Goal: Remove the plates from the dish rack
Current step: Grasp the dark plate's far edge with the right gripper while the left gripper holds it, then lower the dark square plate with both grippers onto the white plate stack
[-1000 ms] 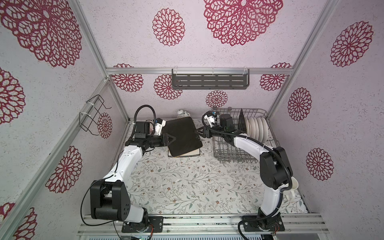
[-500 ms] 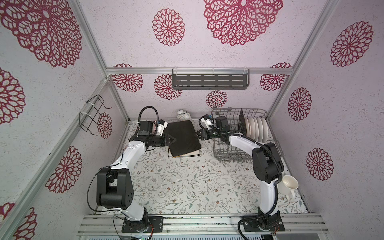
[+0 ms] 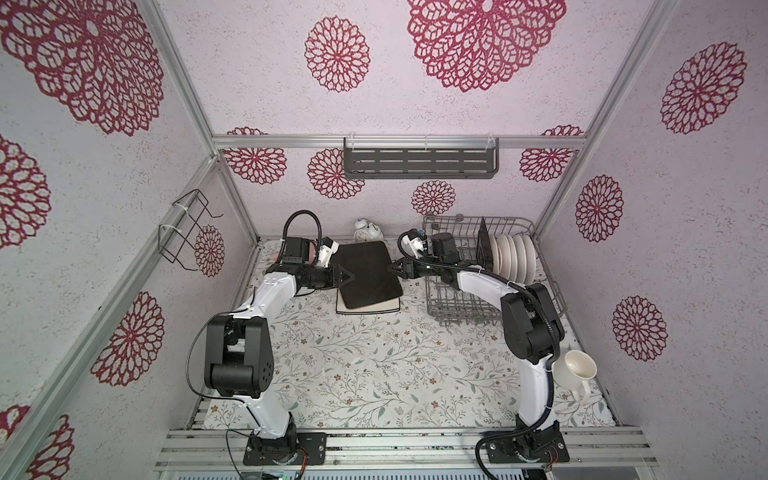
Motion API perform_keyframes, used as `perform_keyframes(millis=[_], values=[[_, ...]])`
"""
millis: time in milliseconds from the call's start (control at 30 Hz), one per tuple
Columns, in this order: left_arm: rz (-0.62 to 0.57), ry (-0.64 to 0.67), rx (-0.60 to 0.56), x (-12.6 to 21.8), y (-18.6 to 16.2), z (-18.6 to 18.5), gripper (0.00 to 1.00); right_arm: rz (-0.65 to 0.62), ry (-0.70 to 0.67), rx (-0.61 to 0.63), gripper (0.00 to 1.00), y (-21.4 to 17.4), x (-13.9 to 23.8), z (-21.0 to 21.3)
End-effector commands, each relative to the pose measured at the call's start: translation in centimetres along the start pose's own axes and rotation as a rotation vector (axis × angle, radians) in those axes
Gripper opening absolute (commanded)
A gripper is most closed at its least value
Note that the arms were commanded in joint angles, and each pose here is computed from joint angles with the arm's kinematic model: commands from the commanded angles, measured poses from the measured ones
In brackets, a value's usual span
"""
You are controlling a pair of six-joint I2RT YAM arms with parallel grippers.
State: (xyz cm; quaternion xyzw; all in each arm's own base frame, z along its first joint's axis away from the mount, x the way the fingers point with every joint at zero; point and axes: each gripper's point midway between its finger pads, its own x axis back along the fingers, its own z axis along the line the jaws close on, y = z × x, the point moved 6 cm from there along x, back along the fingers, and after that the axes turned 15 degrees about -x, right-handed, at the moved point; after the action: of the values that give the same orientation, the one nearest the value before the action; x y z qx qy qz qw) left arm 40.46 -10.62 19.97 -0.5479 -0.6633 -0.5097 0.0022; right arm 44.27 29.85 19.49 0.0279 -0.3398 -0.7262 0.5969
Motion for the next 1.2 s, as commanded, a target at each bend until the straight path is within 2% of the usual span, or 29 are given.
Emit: perform_keyframes(millis=[0, 400, 533, 767, 1167], values=[[-0.075, -0.058, -0.108, 0.4, 2.8, -1.0, 0.0, -0.013, 0.046, 0.016, 0.46, 0.7, 0.2, 0.7], [-0.001, -0.111, -0.091, -2.1, 2.1, 1.2, 0.0, -0.009, 0.047, -0.002, 0.43, 0.5, -0.3, -0.2], [0.005, -0.126, -0.106, -1.9, 2.1, 1.8, 0.0, -0.015, 0.022, -0.015, 0.46, 0.5, -0.4, -0.7], [0.112, -0.129, -0.068, -3.2, 1.3, 3.7, 0.0, -0.011, -0.037, -0.029, 0.47, 0.8, -0.6, -1.5], [0.142, -0.105, -0.065, -4.3, 1.4, 5.2, 0.0, 0.021, -0.116, -0.054, 0.51, 0.8, -1.3, -3.0]])
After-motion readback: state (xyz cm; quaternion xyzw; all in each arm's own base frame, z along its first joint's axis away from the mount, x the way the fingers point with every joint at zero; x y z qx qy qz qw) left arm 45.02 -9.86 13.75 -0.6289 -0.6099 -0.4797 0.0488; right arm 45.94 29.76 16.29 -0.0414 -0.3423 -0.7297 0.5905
